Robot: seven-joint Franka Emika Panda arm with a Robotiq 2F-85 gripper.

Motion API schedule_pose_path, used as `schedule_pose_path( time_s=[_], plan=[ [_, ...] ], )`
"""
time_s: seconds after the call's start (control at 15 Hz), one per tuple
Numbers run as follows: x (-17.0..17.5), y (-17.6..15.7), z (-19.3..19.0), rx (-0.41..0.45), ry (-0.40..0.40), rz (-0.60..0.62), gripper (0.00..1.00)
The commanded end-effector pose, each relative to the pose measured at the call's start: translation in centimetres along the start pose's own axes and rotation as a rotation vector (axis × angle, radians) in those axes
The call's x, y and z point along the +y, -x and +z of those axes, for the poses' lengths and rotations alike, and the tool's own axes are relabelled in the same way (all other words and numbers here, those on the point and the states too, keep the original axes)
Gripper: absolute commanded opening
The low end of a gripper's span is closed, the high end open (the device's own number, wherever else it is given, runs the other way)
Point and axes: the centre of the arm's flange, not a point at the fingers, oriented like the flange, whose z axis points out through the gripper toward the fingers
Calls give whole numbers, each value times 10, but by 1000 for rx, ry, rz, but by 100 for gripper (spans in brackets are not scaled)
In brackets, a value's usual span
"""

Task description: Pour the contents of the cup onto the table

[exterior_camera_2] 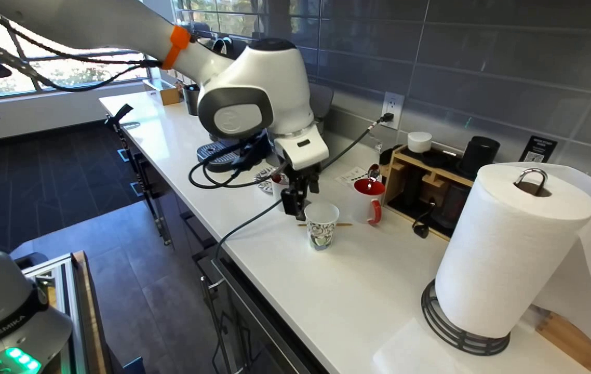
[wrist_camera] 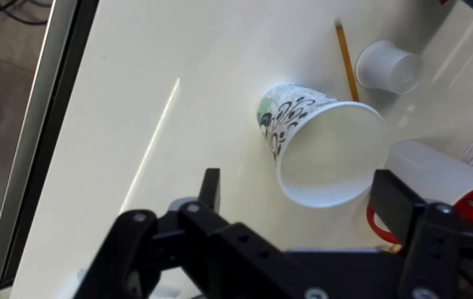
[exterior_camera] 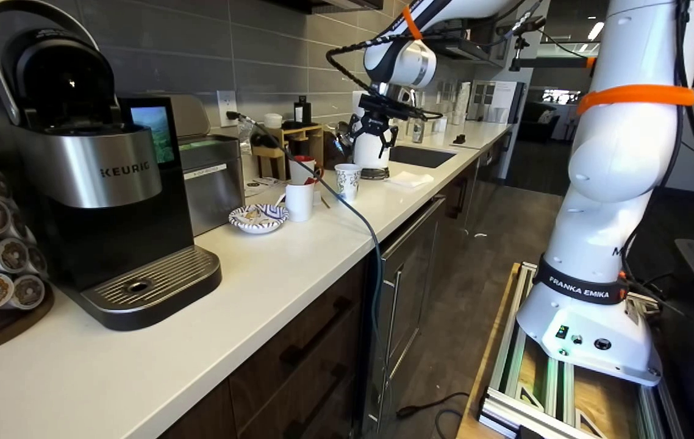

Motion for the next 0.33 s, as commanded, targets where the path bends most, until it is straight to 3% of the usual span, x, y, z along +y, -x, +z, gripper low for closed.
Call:
schedule_pose_path(
  time_s=[0.0,0.07,0.13,0.27],
  plan=[
    [13,45,-49,126,15,-146,100],
    [13,51,-55,149,15,-212,100],
    [1,21,-39,97,21,-137,100],
    [1,35,-53,124,19,-186,100]
  ],
)
